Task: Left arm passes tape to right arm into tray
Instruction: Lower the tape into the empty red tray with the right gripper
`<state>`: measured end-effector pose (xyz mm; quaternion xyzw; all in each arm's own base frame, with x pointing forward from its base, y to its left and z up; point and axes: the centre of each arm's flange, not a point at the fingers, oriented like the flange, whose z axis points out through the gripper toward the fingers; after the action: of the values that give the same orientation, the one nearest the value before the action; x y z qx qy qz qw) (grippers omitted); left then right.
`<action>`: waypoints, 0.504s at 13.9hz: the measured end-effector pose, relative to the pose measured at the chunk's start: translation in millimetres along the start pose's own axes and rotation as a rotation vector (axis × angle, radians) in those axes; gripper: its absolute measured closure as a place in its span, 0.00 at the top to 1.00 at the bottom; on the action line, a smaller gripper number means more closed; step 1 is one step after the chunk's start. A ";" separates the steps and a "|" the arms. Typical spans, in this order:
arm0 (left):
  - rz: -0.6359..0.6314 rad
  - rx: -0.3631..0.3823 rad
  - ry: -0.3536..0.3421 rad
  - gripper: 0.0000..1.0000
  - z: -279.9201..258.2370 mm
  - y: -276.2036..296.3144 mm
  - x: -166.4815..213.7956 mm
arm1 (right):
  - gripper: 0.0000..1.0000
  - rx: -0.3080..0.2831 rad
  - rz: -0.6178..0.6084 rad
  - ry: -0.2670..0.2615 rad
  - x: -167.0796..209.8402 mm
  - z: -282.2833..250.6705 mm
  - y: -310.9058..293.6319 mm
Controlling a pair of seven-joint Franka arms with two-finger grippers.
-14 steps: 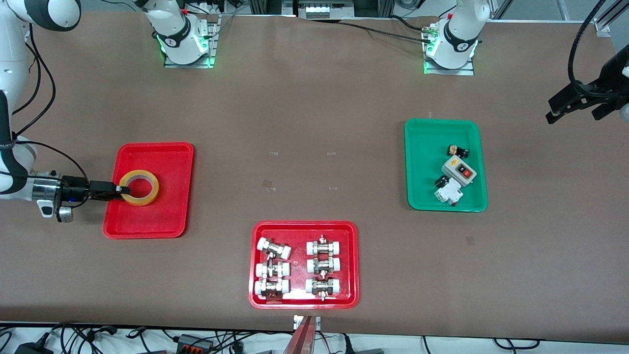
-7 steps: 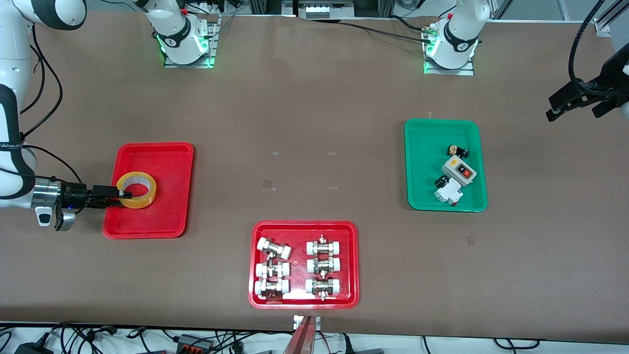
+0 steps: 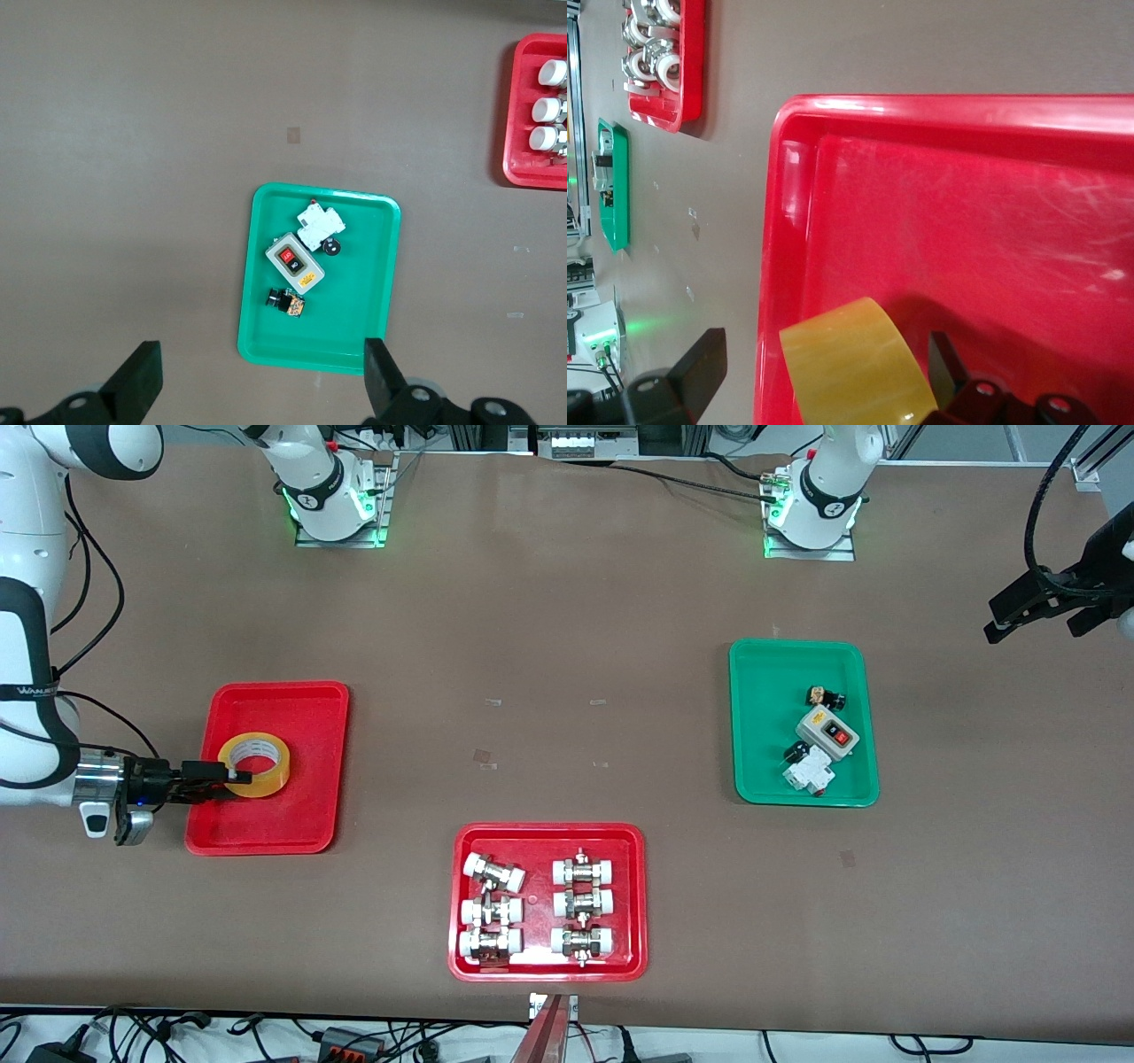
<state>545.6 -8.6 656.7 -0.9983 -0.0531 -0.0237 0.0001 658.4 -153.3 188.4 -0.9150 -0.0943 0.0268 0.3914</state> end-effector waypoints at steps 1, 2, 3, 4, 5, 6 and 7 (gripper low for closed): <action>-0.001 0.000 0.000 1.00 0.0 -0.3 0.0 | 1.00 -0.004 -0.006 -0.002 2.8 3.3 -3.2; -0.001 0.000 -0.001 1.00 0.1 -0.4 0.0 | 1.00 -0.008 -0.012 -0.005 5.7 7.0 -6.6; -0.001 0.000 -0.001 1.00 0.1 -0.4 -0.1 | 1.00 -0.012 -0.018 -0.008 8.1 10.1 -9.5; -0.001 0.000 -0.001 1.00 0.1 -0.4 -0.1 | 1.00 -0.017 -0.023 -0.011 9.7 12.4 -11.6; -0.001 0.000 -0.001 1.00 0.1 -0.5 -0.1 | 1.00 -0.026 -0.033 -0.019 10.6 13.7 -12.5; 0.000 0.000 -0.002 1.00 0.2 -0.6 -0.1 | 1.00 -0.049 -0.058 -0.031 11.5 13.7 -12.5; 0.006 0.000 -0.002 1.00 0.2 -1.7 0.0 | 1.00 -0.093 -0.101 -0.040 15.3 11.7 -13.2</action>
<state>545.4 -6.9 656.5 -0.9985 -0.0499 -0.0226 0.0002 669.9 -133.1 190.2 -0.9256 -0.1490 0.0208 0.3472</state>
